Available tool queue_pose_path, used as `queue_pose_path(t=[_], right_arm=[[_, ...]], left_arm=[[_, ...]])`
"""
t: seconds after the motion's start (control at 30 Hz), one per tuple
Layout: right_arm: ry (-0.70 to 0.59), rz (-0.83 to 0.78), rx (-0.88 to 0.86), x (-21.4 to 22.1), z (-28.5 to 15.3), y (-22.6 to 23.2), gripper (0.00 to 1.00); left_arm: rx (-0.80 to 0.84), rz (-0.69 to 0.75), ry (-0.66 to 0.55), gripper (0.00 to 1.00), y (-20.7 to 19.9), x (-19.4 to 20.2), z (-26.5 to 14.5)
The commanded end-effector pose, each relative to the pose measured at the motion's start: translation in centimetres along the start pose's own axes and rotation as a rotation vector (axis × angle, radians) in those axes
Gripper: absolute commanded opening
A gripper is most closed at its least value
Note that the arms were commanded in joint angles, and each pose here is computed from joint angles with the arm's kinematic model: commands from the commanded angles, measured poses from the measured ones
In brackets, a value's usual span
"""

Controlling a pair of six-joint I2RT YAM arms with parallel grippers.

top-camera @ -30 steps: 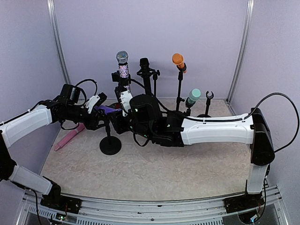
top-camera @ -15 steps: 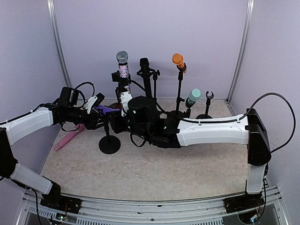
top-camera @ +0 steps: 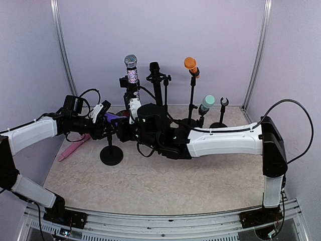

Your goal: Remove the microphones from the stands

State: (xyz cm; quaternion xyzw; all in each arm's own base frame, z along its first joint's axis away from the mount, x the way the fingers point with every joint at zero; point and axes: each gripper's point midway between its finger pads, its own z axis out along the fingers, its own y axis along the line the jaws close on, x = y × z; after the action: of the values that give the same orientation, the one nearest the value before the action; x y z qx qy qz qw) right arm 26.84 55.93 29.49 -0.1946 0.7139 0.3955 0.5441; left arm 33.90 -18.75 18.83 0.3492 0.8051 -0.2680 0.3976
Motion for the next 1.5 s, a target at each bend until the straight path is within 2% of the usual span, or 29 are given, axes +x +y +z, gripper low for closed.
queue_pose_path(t=[0.0, 0.33, 0.87, 1.17, 1.27, 1.37, 1.43, 1.47], right_arm=[[-0.083, 0.075, -0.13, -3.5, -3.0, 3.5, 0.0], [-0.097, 0.1, -0.117, -5.0, -8.0, 1.8, 0.0], [-0.003, 0.067, -0.064, -4.3, -13.1, 0.8, 0.0], [-0.01, 0.024, -0.049, -5.8, -15.3, 0.3, 0.0], [-0.019, 0.011, -0.042, -6.1, -15.7, 0.1, 0.0], [-0.003, -0.004, -0.033, -5.6, -15.4, 0.0, 0.0], [0.009, -0.008, -0.034, -5.1, -15.1, 0.0, 0.0], [0.016, -0.01, -0.037, -4.9, -15.0, 0.1, 0.0]], left_arm=[[-0.135, -0.025, -0.075, 0.01, 3.9, -1.2, -1.4], [-0.192, -0.005, -0.058, 0.0, 5.2, -0.1, -1.2], [-0.221, -0.015, -0.05, 0.0, 6.3, 0.4, -0.4], [-0.186, -0.009, -0.048, 0.0, 5.6, 0.2, -0.4], [-0.125, -0.011, -0.059, 0.0, 4.5, -0.4, -0.4], [-0.012, -0.029, -0.068, 0.12, 2.5, -1.4, -0.5], [0.055, -0.033, -0.058, 0.34, 1.2, -1.9, -0.9], [0.074, -0.036, -0.047, 0.53, 0.8, -1.9, -1.1]])
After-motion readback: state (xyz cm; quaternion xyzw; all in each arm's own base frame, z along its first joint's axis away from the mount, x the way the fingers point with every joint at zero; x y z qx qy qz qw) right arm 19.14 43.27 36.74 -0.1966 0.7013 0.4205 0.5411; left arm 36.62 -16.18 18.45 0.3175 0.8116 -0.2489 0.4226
